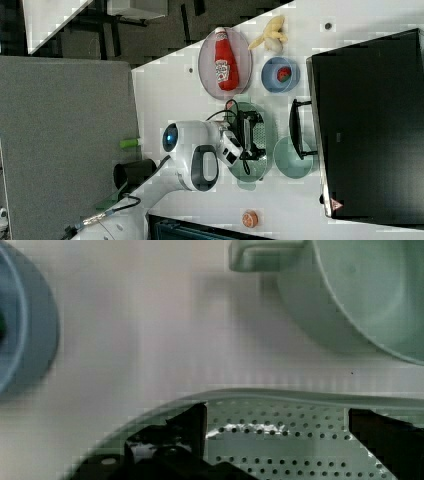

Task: Drag strainer left to right.

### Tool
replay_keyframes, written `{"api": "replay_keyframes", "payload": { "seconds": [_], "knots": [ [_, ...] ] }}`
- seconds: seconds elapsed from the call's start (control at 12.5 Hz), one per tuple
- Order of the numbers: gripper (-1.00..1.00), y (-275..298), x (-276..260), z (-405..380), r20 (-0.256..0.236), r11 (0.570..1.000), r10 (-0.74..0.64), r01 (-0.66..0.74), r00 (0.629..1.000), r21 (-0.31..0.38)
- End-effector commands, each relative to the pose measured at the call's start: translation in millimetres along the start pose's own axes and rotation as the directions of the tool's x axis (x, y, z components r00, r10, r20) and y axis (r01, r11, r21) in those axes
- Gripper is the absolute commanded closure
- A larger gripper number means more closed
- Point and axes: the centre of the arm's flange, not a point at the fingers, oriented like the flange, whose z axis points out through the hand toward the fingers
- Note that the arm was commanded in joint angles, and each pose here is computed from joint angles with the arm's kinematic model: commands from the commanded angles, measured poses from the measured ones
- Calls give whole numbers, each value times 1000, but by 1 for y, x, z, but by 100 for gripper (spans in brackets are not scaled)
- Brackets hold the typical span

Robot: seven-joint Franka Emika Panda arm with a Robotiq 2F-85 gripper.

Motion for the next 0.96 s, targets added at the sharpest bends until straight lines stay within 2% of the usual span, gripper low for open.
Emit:
{"api": "replay_keyframes", "payload": {
  "seconds": [0.08,0.24,0.4,0.64,0.72,0.8,0.96],
  "knots": [
    [-100,2,2,-3,-5,999,-40,40,999,1],
    [-100,-4,-11,-27,-6,994,-100,101,995,45],
    [-100,-7,-25,-77,-31,961,-261,263,965,82],
    [-100,-2,-33,-180,-86,914,-387,395,918,94],
    [-100,4,-32,-216,-85,906,-406,413,910,95],
    [-100,13,-31,-251,-67,899,-421,426,905,99],
    [-100,38,-26,-315,4,879,-469,466,883,100]
  ]
}}
